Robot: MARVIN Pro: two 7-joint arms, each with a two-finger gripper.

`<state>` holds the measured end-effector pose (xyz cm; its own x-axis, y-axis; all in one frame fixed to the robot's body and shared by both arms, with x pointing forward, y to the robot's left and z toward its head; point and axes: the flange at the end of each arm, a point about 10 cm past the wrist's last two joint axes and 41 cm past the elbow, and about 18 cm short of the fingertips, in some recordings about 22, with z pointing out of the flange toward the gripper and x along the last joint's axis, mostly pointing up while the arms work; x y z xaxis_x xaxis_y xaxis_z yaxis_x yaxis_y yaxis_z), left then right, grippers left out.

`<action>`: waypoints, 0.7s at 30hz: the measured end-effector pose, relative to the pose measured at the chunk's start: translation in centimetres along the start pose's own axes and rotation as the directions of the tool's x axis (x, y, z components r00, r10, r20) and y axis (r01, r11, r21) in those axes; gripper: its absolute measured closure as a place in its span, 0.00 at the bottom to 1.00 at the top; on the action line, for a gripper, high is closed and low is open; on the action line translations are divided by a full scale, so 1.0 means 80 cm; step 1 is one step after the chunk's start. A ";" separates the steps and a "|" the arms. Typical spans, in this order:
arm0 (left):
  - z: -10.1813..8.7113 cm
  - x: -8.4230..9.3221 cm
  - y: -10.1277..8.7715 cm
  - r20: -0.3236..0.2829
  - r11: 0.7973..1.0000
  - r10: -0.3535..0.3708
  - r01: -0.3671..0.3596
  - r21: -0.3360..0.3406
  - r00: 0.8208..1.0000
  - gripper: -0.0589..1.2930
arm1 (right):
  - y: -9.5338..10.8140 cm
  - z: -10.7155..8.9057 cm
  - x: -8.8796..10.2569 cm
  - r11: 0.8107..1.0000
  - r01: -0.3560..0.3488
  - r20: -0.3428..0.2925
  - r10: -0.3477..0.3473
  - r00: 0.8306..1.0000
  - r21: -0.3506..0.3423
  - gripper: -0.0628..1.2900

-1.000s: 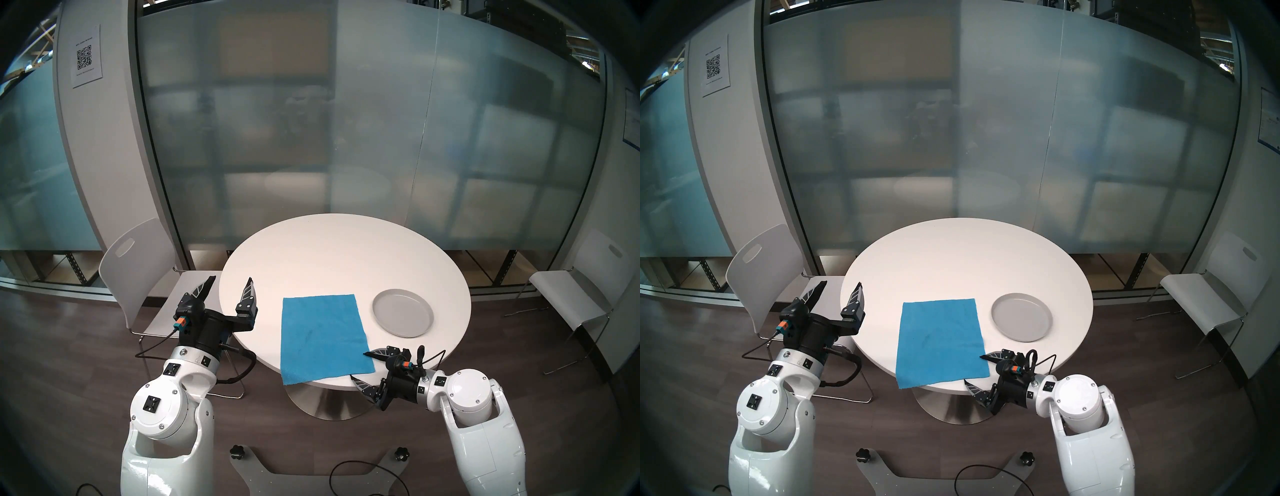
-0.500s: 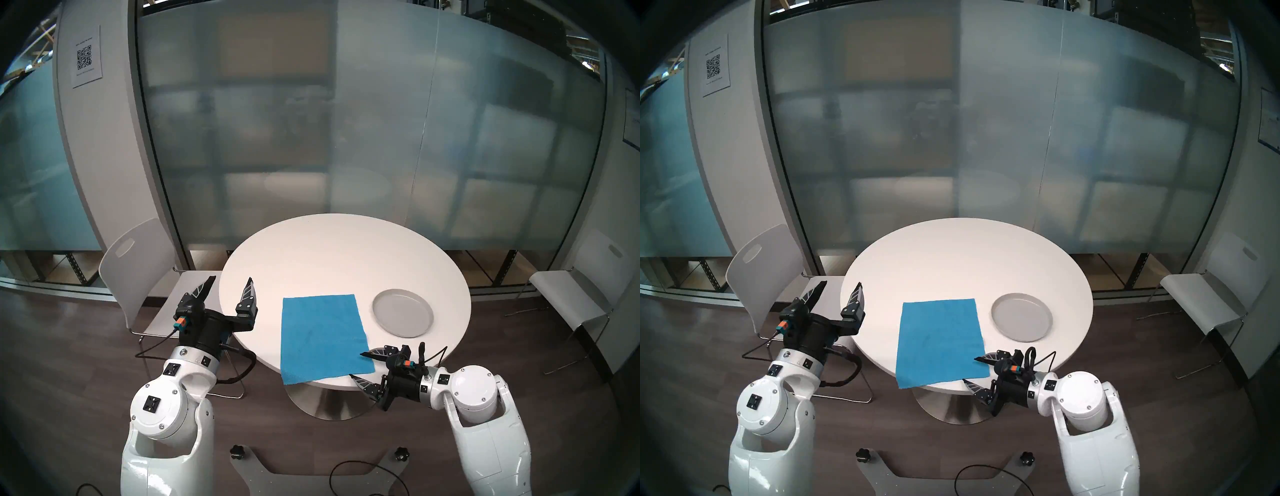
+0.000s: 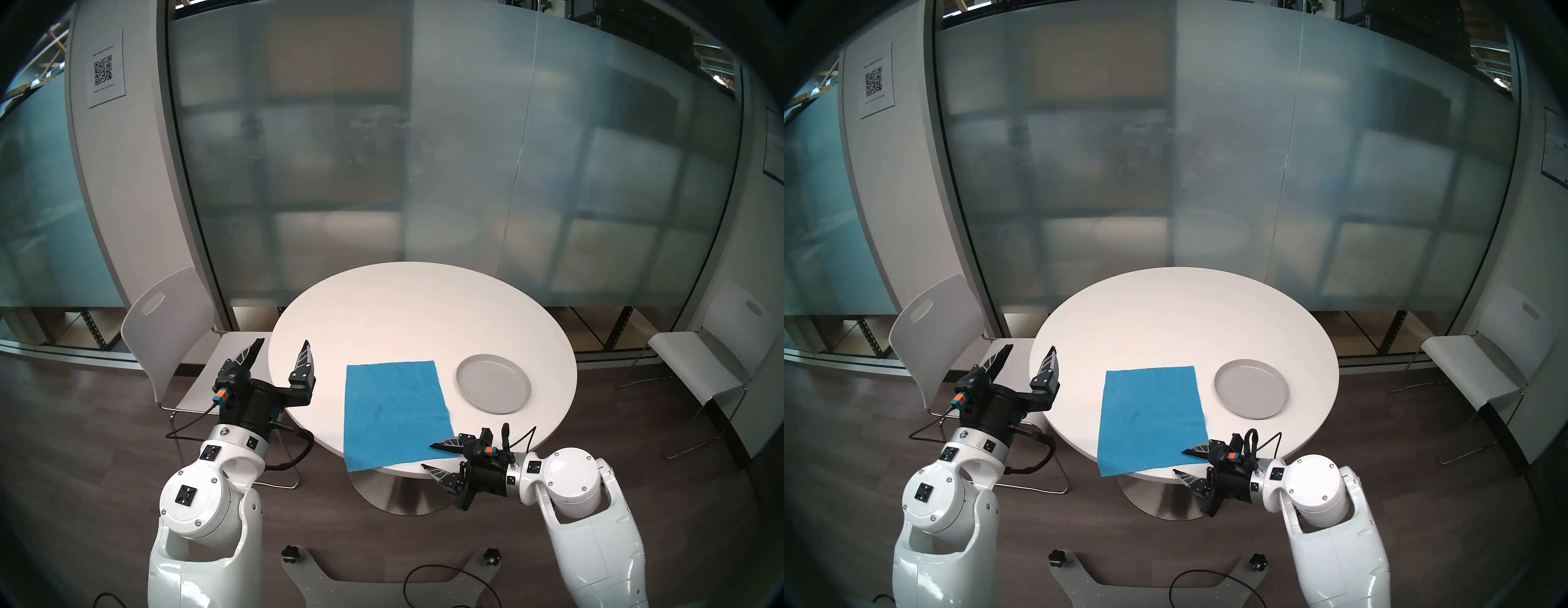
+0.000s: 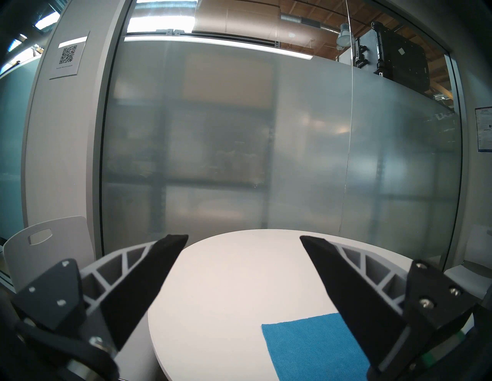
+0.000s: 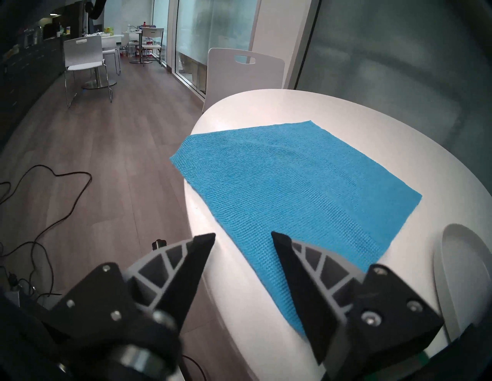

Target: Fold the napkin in half twice and place it beside the plate

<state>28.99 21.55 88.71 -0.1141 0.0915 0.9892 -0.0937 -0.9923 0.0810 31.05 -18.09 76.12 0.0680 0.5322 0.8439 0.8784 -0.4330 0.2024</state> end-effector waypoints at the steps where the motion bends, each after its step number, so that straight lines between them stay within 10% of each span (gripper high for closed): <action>1: 0.000 0.000 0.000 0.000 1.000 0.000 0.000 0.000 1.000 0.05 | 0.000 0.000 0.000 1.000 0.002 0.001 -0.002 1.000 0.001 0.37; 21: 0.000 0.000 0.000 0.000 1.000 0.000 0.000 0.000 1.000 0.05 | 0.004 0.005 -0.001 0.998 0.039 0.012 -0.040 0.999 0.049 0.61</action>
<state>28.99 21.55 88.71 -0.1140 0.0916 0.9892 -0.0937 -0.9923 0.0811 31.54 -17.98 75.91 0.0388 0.5579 0.8290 0.9023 -0.3760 0.2108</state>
